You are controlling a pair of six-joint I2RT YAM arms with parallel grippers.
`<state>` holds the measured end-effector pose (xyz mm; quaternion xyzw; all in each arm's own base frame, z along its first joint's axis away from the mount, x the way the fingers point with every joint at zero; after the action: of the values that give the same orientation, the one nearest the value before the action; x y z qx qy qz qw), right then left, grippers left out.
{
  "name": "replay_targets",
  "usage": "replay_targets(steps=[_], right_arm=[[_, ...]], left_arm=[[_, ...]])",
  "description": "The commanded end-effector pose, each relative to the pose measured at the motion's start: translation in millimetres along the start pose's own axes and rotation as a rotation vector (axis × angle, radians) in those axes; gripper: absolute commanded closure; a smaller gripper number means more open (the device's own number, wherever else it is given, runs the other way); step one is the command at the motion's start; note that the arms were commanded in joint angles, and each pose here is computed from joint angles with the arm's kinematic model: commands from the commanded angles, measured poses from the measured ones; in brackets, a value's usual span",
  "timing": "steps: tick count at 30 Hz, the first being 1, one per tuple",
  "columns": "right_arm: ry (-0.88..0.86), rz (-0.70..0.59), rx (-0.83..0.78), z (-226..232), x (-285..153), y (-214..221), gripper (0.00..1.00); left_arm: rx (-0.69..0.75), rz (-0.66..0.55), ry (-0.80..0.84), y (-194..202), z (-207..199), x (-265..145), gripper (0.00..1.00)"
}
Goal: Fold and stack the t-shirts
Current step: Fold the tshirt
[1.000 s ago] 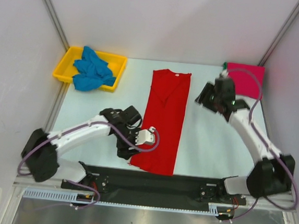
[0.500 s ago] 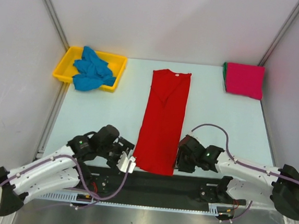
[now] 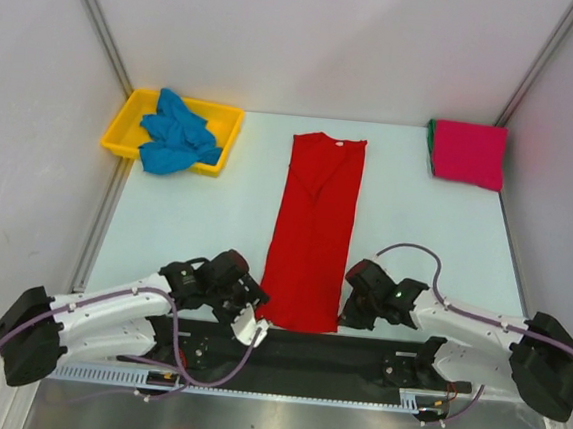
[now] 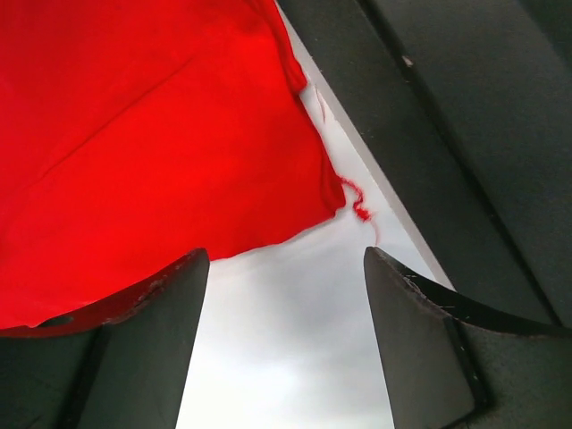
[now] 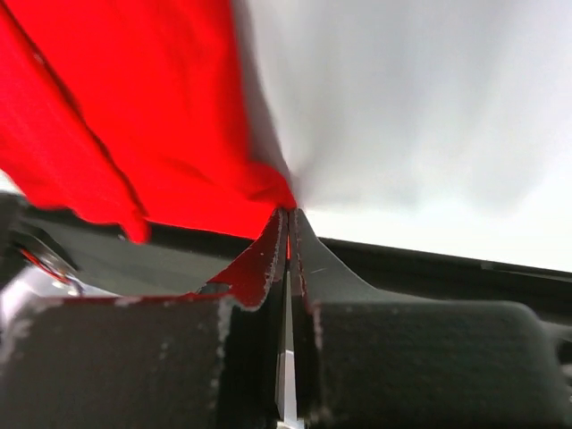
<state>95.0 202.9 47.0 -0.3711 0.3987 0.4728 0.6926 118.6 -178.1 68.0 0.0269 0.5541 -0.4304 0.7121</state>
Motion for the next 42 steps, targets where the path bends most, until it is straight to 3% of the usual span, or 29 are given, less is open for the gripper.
replay_targets(steps=[1,9,14,19,22,24,27,28,30,42], right_arm=[[0.043,-0.011,0.026,-18,-10,-10,1.0],[0.091,-0.002,0.002,-36,-16,-10,0.99],[0.076,0.012,-0.015,-34,-20,-3,0.73],[0.053,0.03,-0.017,-33,-12,6,0.66],[0.054,0.032,-0.012,-33,-7,7,0.67],[0.067,0.025,-0.008,-35,-4,5,0.74],[0.054,0.005,-0.003,-30,-6,-2,0.87],[0.053,0.0,0.001,-28,-7,-4,0.9],[0.056,-0.011,-0.003,-28,-9,-7,1.0],[-0.004,-0.097,-0.046,18,-55,-47,1.0]], left_arm=[[0.094,-0.021,-0.077,-10,25,6,0.25],[0.234,-0.073,-0.019,-33,11,34,0.26],[0.262,-0.101,0.02,-40,-5,45,0.3],[0.277,-0.101,-0.001,-39,-2,53,0.47],[0.288,-0.082,-0.018,-36,0,54,0.58],[0.283,-0.074,-0.006,-32,-4,55,0.65],[0.259,-0.068,0.004,-31,-6,55,0.86],[0.255,-0.07,-0.001,-32,-5,54,1.0],[0.233,-0.07,-0.015,-33,-3,52,1.0],[-0.153,-0.173,-0.151,-56,65,7,1.0]])
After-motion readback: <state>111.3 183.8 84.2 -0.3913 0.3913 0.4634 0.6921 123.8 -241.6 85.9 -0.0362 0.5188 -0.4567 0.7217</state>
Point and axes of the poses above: each gripper's point midway between its finger pads, its own x axis out along the fingers, its own z axis along the line the jaws close on, y = z × x, the point moved 3 cm from there along -x, back along the fingers, and after that the axes turned 3 degrees about -x, right-handed, at the moved point
